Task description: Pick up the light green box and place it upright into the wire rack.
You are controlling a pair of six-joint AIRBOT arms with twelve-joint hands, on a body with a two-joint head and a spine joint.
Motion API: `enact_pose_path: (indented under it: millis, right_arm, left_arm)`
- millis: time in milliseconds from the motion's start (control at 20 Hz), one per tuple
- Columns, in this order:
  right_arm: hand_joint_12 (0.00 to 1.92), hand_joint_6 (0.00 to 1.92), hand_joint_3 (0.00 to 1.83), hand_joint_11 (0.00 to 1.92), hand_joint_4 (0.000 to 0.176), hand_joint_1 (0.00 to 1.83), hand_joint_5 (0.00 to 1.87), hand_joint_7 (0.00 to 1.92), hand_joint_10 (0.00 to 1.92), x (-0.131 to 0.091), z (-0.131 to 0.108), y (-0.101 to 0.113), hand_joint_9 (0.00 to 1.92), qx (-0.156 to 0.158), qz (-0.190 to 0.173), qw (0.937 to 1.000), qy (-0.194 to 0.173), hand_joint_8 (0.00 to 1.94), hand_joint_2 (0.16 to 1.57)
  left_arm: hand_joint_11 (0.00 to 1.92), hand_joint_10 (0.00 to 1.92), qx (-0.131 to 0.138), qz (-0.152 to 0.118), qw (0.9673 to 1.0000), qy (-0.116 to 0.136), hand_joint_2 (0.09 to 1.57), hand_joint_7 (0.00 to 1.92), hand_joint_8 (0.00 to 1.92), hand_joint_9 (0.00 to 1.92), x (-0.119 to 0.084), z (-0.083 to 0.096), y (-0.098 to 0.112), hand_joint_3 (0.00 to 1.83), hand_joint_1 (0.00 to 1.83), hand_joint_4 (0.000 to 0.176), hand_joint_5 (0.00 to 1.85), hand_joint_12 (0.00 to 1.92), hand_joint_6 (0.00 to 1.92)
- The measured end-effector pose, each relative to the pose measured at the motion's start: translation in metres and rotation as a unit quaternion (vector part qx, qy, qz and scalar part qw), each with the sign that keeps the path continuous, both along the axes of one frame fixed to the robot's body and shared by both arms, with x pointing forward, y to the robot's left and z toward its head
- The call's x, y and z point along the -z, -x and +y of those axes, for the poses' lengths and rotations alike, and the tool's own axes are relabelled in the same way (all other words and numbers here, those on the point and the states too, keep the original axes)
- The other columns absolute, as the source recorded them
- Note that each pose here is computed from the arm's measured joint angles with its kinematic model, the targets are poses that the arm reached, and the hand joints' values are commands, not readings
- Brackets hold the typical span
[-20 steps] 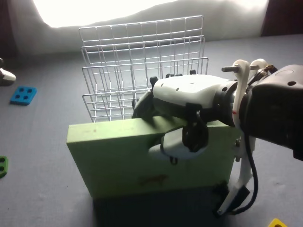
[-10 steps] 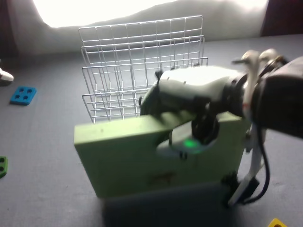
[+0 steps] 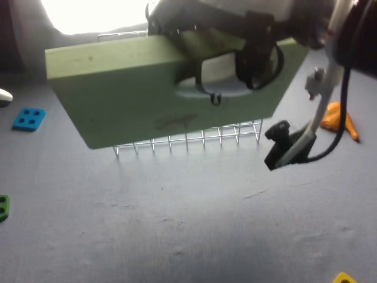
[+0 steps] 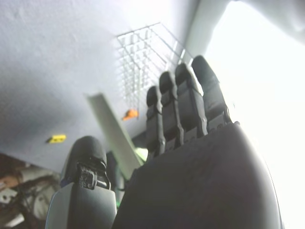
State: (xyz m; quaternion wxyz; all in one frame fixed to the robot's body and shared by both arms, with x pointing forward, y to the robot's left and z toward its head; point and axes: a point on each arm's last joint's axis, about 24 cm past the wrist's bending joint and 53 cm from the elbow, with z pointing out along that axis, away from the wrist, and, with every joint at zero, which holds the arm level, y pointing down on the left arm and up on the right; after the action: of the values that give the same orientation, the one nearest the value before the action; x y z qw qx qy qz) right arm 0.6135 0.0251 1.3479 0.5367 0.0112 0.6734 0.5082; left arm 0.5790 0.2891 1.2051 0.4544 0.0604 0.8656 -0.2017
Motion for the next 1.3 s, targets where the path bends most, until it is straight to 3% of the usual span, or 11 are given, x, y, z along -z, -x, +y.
enact_pose_path:
  millis: [150, 250, 550, 750, 800, 900, 1000, 1050, 1150, 1200, 1300]
  right_arm:
    - [1.65, 0.87, 0.0, 0.5, 0.0, 1.22, 0.98, 0.87, 1.24, -0.001, -0.007, -0.023, 0.71, 0.018, 0.005, 0.9998, -0.004, 1.32, 1.15]
    - [1.58, 0.87, 0.0, 0.53, 0.0, 1.22, 0.99, 0.87, 1.16, -0.005, -0.015, -0.039, 0.72, 0.034, -0.002, 0.9993, -0.015, 1.29, 1.15]
    - [1.68, 0.87, 0.0, 0.43, 0.0, 1.22, 0.95, 0.86, 1.34, -0.011, -0.005, -0.052, 0.66, 0.029, -0.01, 0.9992, -0.026, 1.38, 1.16]
    - [1.68, 0.85, 0.0, 0.46, 0.0, 1.23, 0.96, 0.85, 1.39, -0.001, -0.001, -0.064, 0.65, 0.036, -0.006, 0.9992, -0.017, 1.39, 1.16]
    - [1.68, 0.86, 0.0, 0.48, 0.0, 1.22, 0.97, 0.85, 1.36, 0.006, -0.001, -0.066, 0.65, 0.038, -0.004, 0.9992, -0.011, 1.37, 1.16]
    - [1.65, 0.96, 0.0, 0.49, 0.0, 1.21, 0.92, 0.88, 1.27, 0.008, 0.002, -0.068, 0.7, 0.039, -0.009, 0.9992, -0.006, 1.31, 1.16]
    - [1.62, 0.99, 0.0, 0.49, 0.0, 1.21, 0.91, 0.92, 1.2, 0.004, 0.005, -0.068, 0.73, 0.039, -0.024, 0.9989, -0.003, 1.22, 1.15]
    - [1.58, 0.97, 0.0, 0.52, 0.0, 1.22, 0.92, 0.96, 1.11, 0.008, 0.004, -0.074, 0.8, 0.043, -0.012, 0.9989, -0.012, 1.15, 1.14]
    - [1.62, 0.88, 0.0, 0.56, 0.0, 1.23, 0.98, 0.96, 1.15, 0.008, 0.004, -0.076, 0.8, 0.045, -0.012, 0.9988, -0.013, 1.17, 1.12]
    - [1.73, 0.86, 0.0, 0.5, 0.0, 1.22, 0.98, 0.9, 1.27, 0.01, 0.003, -0.077, 0.72, 0.046, -0.007, 0.9988, -0.016, 1.28, 1.14]
    - [1.7, 0.91, 0.0, 0.52, 0.0, 1.22, 0.97, 0.93, 1.25, 0.01, 0.003, -0.081, 0.75, 0.047, 0.001, 0.9986, -0.025, 1.2, 1.13]
  left_arm:
    - [0.0, 0.01, 0.005, -0.004, 1.0, 0.001, 1.32, 0.31, 0.0, 0.29, -0.003, -0.004, -0.002, 0.0, 0.16, 0.006, 0.29, 0.7, 0.0]
    - [0.0, 0.0, 0.007, -0.004, 1.0, 0.001, 1.31, 0.33, 0.0, 0.29, -0.003, -0.006, -0.002, 0.0, 0.19, 0.0, 0.31, 0.64, 0.0]
    - [0.0, 0.02, 0.013, -0.006, 0.9999, -0.002, 1.3, 0.36, 0.0, 0.34, -0.005, -0.011, -0.003, 0.0, 0.18, 0.011, 0.31, 0.68, 0.0]
    - [0.0, 0.0, 0.013, -0.007, 0.9999, -0.002, 1.31, 0.33, 0.0, 0.31, -0.005, -0.011, -0.003, 0.0, 0.17, 0.011, 0.26, 0.55, 0.0]
    - [0.0, 0.01, 0.015, -0.007, 0.9999, -0.002, 1.29, 0.36, 0.01, 0.35, -0.005, -0.013, -0.002, 0.0, 0.25, 0.007, 0.31, 0.67, 0.01]
    - [0.0, 0.0, 0.027, -0.016, 0.9995, 0.002, 1.3, 0.35, 0.0, 0.33, -0.012, -0.026, 0.001, 0.0, 0.2, 0.01, 0.29, 0.67, 0.0]
    - [0.0, 0.0, 0.031, -0.02, 0.9992, 0.012, 1.3, 0.34, 0.0, 0.32, -0.017, -0.034, 0.001, 0.0, 0.2, 0.011, 0.29, 0.64, 0.0]
    - [0.0, 0.01, 0.032, -0.022, 0.9991, 0.014, 1.31, 0.34, 0.0, 0.3, -0.019, -0.035, 0.001, 0.0, 0.18, 0.011, 0.28, 0.56, 0.0]
    - [0.0, 0.01, 0.033, -0.02, 0.9992, 0.013, 1.3, 0.34, 0.0, 0.29, -0.018, -0.035, 0.002, 0.0, 0.23, 0.012, 0.29, 0.53, 0.01]
    - [0.0, 0.0, 0.033, -0.021, 0.9992, 0.013, 1.3, 0.34, 0.0, 0.3, -0.018, -0.036, 0.002, 0.0, 0.24, 0.012, 0.3, 0.54, 0.01]
    - [0.0, 0.0, 0.039, -0.011, 0.9992, 0.007, 1.3, 0.33, 0.0, 0.29, -0.012, -0.038, 0.003, 0.0, 0.23, 0.011, 0.27, 0.54, 0.0]
